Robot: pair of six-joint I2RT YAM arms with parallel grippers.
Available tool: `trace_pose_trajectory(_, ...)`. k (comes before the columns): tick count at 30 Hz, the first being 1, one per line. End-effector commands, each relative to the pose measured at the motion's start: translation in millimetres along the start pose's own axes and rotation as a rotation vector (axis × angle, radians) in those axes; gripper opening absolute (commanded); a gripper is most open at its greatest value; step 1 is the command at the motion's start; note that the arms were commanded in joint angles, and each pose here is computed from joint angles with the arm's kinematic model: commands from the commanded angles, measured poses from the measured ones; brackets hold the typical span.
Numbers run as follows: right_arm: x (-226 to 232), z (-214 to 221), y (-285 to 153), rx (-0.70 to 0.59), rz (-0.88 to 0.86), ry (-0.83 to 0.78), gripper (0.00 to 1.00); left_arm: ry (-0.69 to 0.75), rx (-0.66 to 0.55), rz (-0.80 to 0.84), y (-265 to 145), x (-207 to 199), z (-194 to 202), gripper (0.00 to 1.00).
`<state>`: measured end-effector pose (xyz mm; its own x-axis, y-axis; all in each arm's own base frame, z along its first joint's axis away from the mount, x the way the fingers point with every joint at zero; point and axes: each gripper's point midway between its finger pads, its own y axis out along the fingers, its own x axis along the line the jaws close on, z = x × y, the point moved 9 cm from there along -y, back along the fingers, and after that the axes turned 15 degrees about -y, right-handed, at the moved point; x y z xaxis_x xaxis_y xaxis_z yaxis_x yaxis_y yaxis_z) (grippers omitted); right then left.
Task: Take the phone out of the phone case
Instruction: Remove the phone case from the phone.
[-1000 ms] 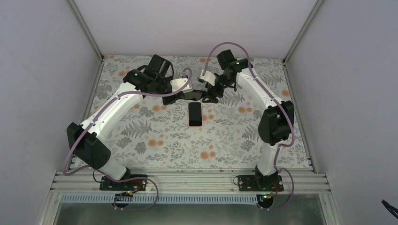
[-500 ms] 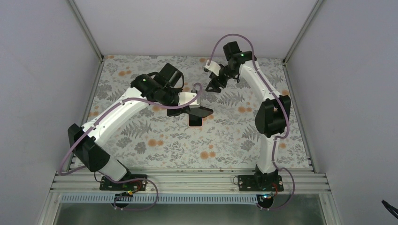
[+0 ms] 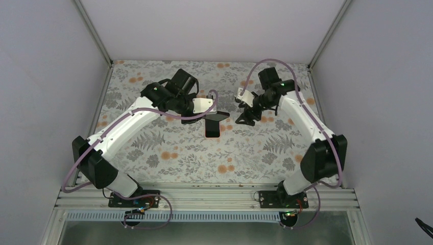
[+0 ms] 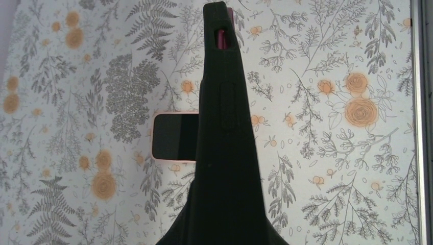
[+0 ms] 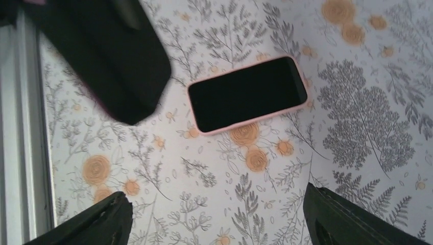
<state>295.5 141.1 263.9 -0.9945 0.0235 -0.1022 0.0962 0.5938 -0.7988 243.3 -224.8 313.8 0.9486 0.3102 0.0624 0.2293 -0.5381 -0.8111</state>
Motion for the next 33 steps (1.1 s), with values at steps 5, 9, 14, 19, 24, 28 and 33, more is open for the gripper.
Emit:
trace_pose_trajectory(5, 8.3, -15.2, -11.7, -0.149, 0.068, -0.045, 0.80, 0.013, -0.100, -0.018, -8.7, 4.6, -15.9, 0.02)
trace_pose_trajectory(9, 1.5, -19.3, -14.2, -0.167, 0.115, -0.053, 0.80, 0.009, -0.104, -0.018, -8.8, 4.8, -16.7, 0.02)
trace_pose_trajectory(14, -5.2, -22.5, -13.3, -0.189, 0.129, -0.050, 0.79, 0.003, -0.099, -0.024, -9.4, 4.8, -15.6, 0.02)
trace_pose_trajectory(19, -5.6, -24.9, -12.9, -0.206, 0.110, -0.056, 0.79, -0.005, -0.107, -0.036, -10.2, 5.2, -15.7, 0.02)
trace_pose_trajectory(24, -1.6, -23.6, -13.1, -0.204, 0.088, -0.064, 0.79, -0.005, -0.111, -0.055, -9.3, 7.2, -16.2, 0.02)
trace_pose_trajectory(28, 0.0, -24.0, -15.1, -0.207, 0.099, -0.067, 0.79, -0.003, -0.114, -0.051, -9.2, 7.6, -17.6, 0.02)
trace_pose_trajectory(33, -4.5, -25.8, -18.3, -0.205, 0.145, -0.065, 0.79, -0.001, -0.109, -0.032, -6.9, 6.9, -17.4, 0.02)
